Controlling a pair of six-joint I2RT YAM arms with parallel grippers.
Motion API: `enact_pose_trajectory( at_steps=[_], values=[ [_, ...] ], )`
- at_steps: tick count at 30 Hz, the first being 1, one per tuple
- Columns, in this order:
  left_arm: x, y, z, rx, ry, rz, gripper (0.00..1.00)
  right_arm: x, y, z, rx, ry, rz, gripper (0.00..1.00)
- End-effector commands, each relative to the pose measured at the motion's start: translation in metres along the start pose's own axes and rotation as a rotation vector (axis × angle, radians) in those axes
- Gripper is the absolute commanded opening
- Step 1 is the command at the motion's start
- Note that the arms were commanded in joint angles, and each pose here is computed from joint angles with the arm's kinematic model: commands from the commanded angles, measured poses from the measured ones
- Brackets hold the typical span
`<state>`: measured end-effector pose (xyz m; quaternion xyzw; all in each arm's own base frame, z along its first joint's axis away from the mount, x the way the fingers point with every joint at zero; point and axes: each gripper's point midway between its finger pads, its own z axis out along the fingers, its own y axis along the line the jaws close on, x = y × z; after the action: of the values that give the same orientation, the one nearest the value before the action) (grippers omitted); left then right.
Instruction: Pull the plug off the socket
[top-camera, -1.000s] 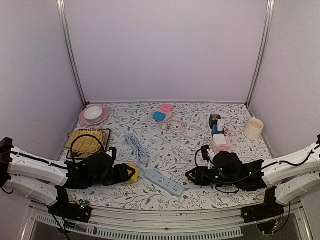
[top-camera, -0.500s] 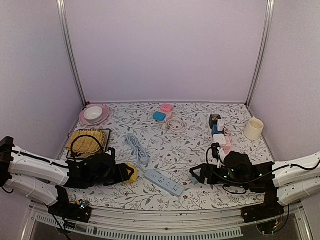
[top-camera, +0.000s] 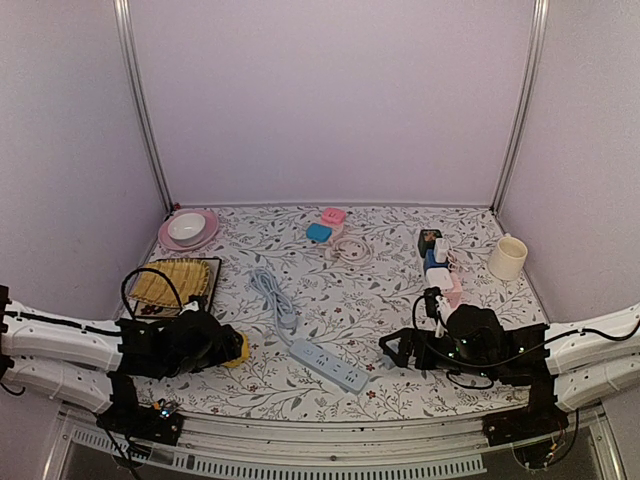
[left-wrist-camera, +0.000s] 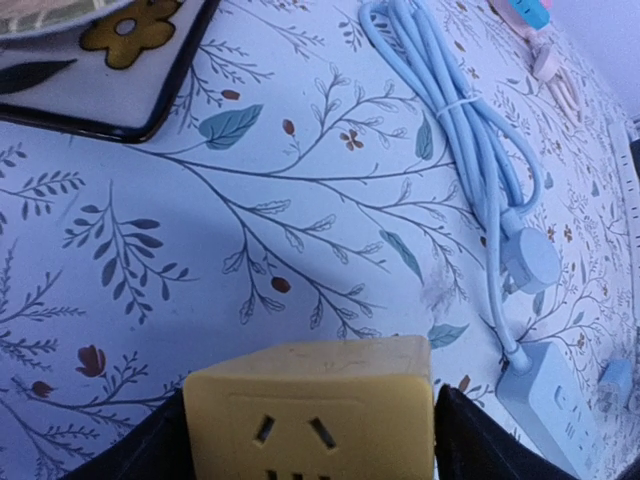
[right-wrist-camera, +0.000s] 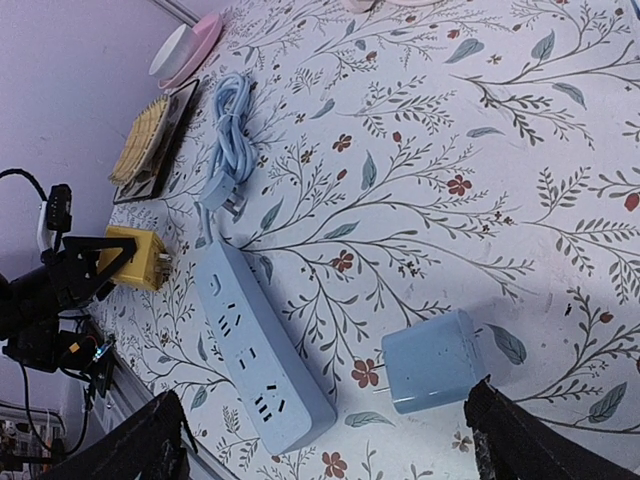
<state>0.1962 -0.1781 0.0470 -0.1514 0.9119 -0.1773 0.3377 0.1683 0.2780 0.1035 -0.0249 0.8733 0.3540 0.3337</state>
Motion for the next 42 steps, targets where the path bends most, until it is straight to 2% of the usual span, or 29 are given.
enact_pose_trajectory(
  at_steps=[1,7,21,28,34,42],
  values=[
    [-0.017,0.020,-0.008,-0.090,-0.068,-0.009,0.81,0.000,-0.005,0.001,0.023,-0.003,0.003,0.99],
    [-0.026,0.019,-0.015,-0.106,-0.095,0.005,0.91,0.000,-0.005,0.001,0.026,-0.002,0.002,1.00],
    [-0.040,0.012,-0.028,-0.121,-0.137,0.039,0.91,-0.003,-0.008,0.000,0.052,-0.005,-0.009,1.00],
    [-0.047,-0.018,-0.036,-0.096,-0.162,0.144,0.92,-0.017,-0.020,-0.001,0.081,0.001,-0.019,0.99],
    [-0.037,-0.056,-0.038,-0.071,-0.162,0.262,0.92,-0.021,-0.028,-0.003,0.089,0.008,-0.021,0.99],
    [-0.010,-0.114,-0.028,-0.002,-0.101,0.391,0.94,-0.066,-0.044,-0.026,0.137,-0.097,-0.015,0.99]
  ],
)
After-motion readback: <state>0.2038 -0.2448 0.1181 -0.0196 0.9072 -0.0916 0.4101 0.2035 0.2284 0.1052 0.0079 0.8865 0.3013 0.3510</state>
